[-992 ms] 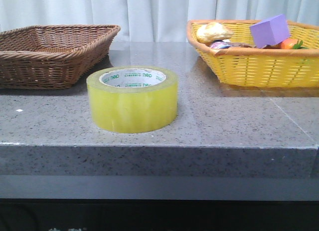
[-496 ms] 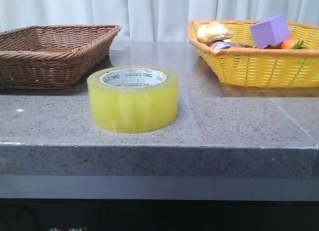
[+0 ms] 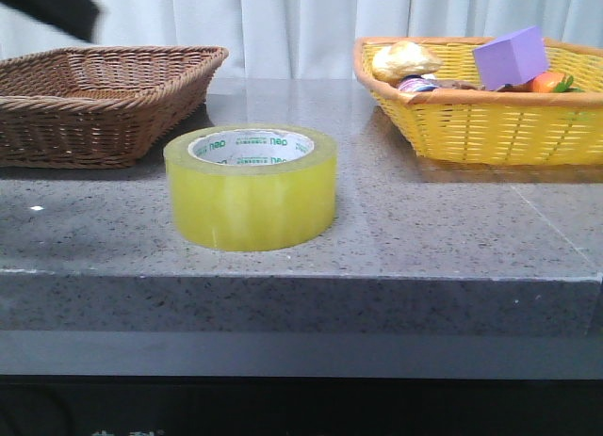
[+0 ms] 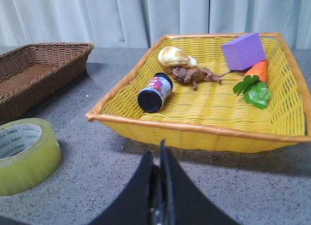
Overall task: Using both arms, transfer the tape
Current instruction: 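Grasp the tape roll's rim with the left gripper, then lift the tape roll and carry it over the brown basket, then lower the tape into the brown basket and open the left gripper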
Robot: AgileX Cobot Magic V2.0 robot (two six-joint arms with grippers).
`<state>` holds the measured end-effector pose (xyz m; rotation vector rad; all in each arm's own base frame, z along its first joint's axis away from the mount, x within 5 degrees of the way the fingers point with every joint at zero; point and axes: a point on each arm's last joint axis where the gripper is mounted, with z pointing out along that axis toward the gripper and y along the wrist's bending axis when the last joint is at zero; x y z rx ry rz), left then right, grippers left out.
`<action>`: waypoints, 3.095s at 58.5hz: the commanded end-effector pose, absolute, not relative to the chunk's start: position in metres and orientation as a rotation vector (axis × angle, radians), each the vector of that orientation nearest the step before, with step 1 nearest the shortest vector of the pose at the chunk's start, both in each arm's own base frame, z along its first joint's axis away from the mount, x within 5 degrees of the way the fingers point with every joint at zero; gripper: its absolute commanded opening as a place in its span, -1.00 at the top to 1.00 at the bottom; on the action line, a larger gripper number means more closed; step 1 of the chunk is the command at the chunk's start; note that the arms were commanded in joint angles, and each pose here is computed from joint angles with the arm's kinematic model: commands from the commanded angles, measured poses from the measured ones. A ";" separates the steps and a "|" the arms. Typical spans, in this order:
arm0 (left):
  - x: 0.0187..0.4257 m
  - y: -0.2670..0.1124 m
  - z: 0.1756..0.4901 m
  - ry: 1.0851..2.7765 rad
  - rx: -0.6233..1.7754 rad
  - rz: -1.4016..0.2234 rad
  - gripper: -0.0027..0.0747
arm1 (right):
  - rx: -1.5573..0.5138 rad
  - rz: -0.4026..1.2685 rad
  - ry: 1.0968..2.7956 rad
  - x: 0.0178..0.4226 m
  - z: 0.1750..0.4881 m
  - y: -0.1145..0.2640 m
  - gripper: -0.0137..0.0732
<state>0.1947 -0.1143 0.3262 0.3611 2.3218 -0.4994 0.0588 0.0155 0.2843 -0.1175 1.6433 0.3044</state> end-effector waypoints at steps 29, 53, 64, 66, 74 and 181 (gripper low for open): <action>0.248 -0.179 0.306 2.492 0.396 -0.635 -0.85 | -0.125 0.299 1.531 0.059 0.301 0.015 0.96; 0.264 -0.188 0.285 2.507 0.368 -0.619 -0.46 | -0.125 0.299 1.531 0.059 0.301 0.015 0.96; 0.264 -0.188 0.285 2.507 0.368 -0.619 0.20 | -0.125 0.299 1.531 0.059 0.301 0.015 0.96; 0.264 -0.188 0.285 2.507 0.368 -0.619 0.32 | -0.125 0.299 1.531 0.059 0.301 0.015 0.96; 0.264 -0.188 0.285 2.507 0.368 -0.619 0.70 | -0.125 0.299 1.531 0.059 0.301 0.015 0.96; 0.392 -0.048 0.340 2.287 0.000 -0.189 0.24 | -0.125 0.301 1.524 0.059 0.302 0.016 0.96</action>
